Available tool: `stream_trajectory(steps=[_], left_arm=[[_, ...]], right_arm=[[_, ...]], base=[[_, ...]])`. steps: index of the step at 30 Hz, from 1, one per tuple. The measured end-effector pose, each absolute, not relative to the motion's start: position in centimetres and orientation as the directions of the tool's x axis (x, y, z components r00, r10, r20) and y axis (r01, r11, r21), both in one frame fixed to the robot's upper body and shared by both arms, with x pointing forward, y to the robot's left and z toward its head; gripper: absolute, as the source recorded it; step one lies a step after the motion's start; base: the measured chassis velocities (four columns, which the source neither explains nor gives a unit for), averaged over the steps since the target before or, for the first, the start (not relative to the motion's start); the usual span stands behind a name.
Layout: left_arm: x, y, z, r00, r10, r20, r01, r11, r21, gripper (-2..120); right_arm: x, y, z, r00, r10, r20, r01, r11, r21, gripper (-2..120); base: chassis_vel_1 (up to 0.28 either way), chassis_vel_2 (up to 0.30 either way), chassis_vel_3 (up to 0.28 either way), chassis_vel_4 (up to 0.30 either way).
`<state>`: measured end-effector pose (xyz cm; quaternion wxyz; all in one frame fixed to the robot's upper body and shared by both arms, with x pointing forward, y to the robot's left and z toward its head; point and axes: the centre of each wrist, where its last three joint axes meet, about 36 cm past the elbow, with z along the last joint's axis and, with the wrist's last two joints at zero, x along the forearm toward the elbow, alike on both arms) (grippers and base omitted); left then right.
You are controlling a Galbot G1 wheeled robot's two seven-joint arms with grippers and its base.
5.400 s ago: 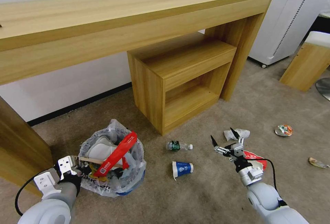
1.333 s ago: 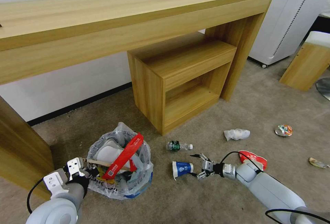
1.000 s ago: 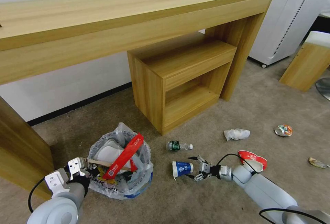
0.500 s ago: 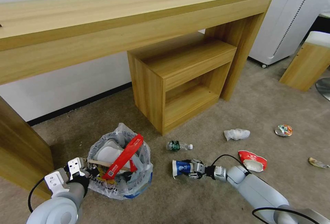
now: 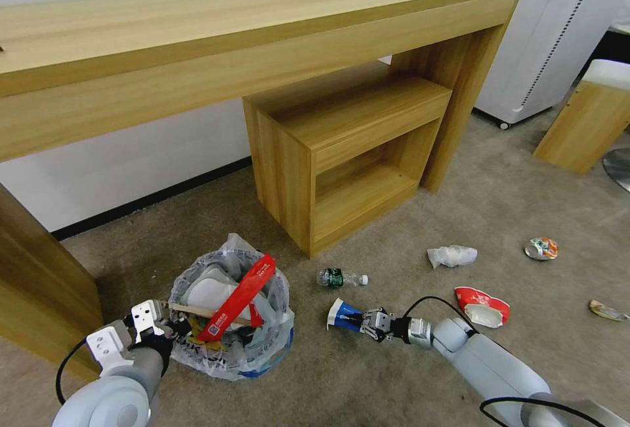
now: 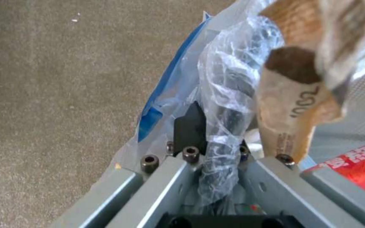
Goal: Pick up the trash bin and place the garbage on the floor into it.
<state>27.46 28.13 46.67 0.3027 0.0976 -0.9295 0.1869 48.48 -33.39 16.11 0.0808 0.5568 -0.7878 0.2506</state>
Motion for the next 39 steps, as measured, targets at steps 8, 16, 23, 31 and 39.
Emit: stream_trajectory(steps=[8,16,23,31,39], left_arm=[[27.4,28.0,46.6,-0.797,-0.067,0.6,-0.293,0.912,-0.287,0],[27.6,27.9,46.3,-0.794,-0.064,0.605,-0.29,0.914,-0.284,0],[27.8,27.9,46.0,-0.792,-0.061,0.608,-0.281,0.92,-0.273,0],[27.7,27.9,45.7,-0.788,-0.061,0.612,-0.276,0.925,-0.263,0],[27.7,27.7,45.3,-0.781,-0.062,0.621,-0.274,0.928,-0.252,0]], right_arm=[[48.2,-33.7,16.2,-0.382,-0.837,0.392,-0.912,0.272,-0.307,0],[47.3,-35.3,17.7,-0.469,-0.829,0.303,-0.871,0.378,-0.313,0],[46.7,-36.3,21.0,-0.578,-0.804,0.142,-0.798,0.519,-0.308,0],[47.9,-35.5,25.0,-0.608,-0.794,-0.005,-0.756,0.581,-0.301,0],[48.6,-32.2,31.1,-0.525,-0.838,-0.149,-0.778,0.544,-0.313,0]], base=[[0.0,0.0,0.0,0.0],[0.0,0.0,0.0,0.0],[0.0,0.0,0.0,0.0],[0.0,0.0,0.0,0.0],[0.0,0.0,0.0,0.0]])
